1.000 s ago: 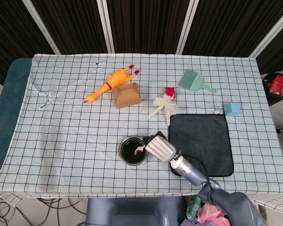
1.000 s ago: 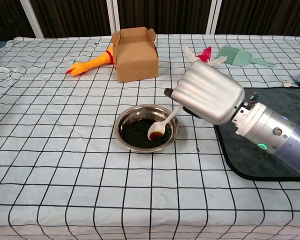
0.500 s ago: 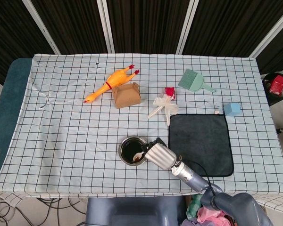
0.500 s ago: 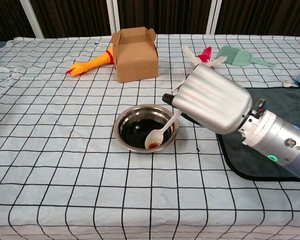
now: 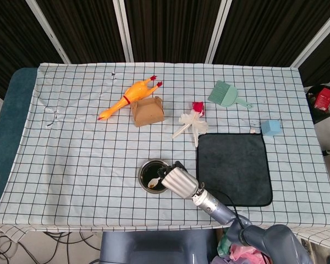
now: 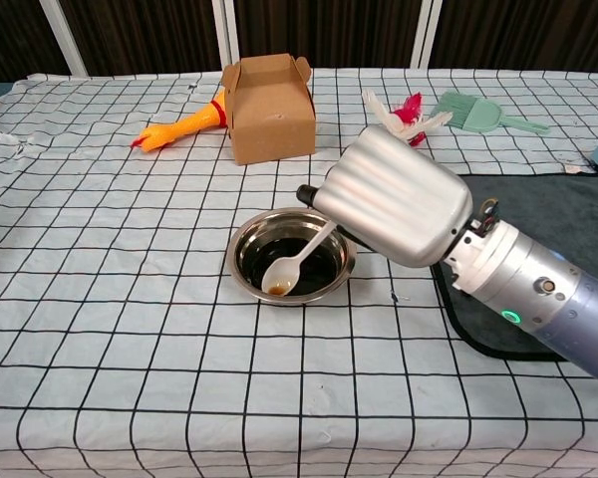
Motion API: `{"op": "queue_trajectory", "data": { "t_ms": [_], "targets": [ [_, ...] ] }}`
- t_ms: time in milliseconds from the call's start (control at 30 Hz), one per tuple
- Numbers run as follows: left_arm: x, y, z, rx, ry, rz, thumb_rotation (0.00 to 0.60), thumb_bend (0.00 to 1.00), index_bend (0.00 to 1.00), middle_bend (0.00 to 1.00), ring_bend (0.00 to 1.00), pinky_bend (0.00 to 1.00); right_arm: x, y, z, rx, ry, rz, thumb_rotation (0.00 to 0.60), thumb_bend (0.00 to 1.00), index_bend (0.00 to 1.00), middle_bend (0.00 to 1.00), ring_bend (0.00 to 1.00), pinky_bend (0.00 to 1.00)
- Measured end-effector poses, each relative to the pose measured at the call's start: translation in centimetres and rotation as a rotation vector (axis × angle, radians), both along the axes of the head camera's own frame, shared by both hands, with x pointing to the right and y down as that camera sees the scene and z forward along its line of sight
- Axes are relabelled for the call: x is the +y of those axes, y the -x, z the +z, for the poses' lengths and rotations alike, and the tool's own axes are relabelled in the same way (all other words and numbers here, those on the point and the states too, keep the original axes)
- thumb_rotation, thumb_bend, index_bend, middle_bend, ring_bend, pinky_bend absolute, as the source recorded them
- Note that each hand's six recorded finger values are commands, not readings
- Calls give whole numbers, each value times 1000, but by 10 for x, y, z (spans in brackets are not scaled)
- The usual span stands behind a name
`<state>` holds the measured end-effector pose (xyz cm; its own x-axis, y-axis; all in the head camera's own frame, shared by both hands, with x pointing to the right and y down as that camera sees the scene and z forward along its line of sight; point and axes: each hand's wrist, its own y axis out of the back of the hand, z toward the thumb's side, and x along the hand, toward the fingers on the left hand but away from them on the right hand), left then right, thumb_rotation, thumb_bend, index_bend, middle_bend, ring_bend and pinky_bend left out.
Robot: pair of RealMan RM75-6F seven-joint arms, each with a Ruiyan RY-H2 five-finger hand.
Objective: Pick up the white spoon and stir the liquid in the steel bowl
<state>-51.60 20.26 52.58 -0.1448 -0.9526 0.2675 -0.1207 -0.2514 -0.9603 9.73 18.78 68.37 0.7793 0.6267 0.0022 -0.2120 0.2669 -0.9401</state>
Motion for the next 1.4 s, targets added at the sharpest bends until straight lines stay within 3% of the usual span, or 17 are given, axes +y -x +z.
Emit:
{"op": "queue_trajectory", "data": {
  "t_ms": [567,967,1400],
  "targets": [
    [0,0,1,-2,2,-1,600,321,131,1,0,0,-7,16,10,-3,-2,26,600,446,781,885,1000,1000],
    [-1,0,1,-2,1,-1,600,322,132,0,0,0,-17,10,20,28,-7,65,600,447,780,885,1000,1000],
    [0,0,1,-6,1,-4,600,321,133,0,0,0,-16,-5,20,44,-25,63,600,453,785,885,1000,1000]
  ]
}}
